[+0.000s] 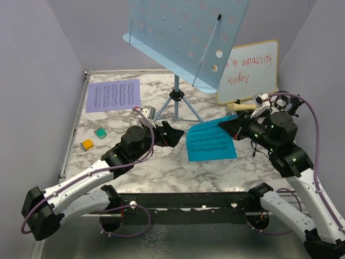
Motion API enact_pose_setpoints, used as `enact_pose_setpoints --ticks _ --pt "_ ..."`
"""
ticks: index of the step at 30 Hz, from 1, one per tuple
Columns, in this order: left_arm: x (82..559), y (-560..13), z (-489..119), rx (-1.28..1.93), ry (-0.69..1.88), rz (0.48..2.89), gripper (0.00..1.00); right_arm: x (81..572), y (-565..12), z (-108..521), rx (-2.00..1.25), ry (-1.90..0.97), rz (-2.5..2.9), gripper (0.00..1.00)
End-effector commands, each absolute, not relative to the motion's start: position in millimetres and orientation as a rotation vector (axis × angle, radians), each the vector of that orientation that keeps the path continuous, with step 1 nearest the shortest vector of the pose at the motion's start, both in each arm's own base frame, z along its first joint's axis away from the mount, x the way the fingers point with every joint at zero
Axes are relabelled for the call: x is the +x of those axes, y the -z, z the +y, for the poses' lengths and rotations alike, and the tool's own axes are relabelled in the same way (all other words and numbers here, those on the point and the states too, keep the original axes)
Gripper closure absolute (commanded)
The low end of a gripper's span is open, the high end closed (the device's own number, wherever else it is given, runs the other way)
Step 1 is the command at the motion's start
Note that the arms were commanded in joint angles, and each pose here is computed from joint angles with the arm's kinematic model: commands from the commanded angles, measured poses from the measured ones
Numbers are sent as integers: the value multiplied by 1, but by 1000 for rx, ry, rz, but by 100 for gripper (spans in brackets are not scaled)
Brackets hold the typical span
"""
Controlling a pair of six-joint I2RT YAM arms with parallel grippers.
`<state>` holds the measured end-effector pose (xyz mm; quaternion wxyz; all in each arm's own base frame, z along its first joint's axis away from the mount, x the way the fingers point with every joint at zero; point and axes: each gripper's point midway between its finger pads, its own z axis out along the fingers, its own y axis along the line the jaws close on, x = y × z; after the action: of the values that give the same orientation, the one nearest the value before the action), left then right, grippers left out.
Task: Pack up the instrument practice props
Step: Place the sheet music at the corner of the board.
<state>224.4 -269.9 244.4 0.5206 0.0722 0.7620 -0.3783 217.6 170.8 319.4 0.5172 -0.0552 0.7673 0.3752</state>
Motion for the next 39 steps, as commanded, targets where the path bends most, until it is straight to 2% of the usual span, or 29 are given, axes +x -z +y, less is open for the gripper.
enact_pose_setpoints --ticks 1,20,28,39 --pt "228 -269 -276 6 1261 1734 1 204 -337 190 -243 -1036 1779 100" --pt "218 -284 -275 -209 1543 1682 1 174 -392 200 -376 -1184 1497 99" --pt "209 -307 -286 -176 1697 1606 4 169 -392 207 -411 -1252 1432 100" --pt "200 -321 -291 -109 1767 1563 7 172 -389 205 -398 -1231 1400 100"
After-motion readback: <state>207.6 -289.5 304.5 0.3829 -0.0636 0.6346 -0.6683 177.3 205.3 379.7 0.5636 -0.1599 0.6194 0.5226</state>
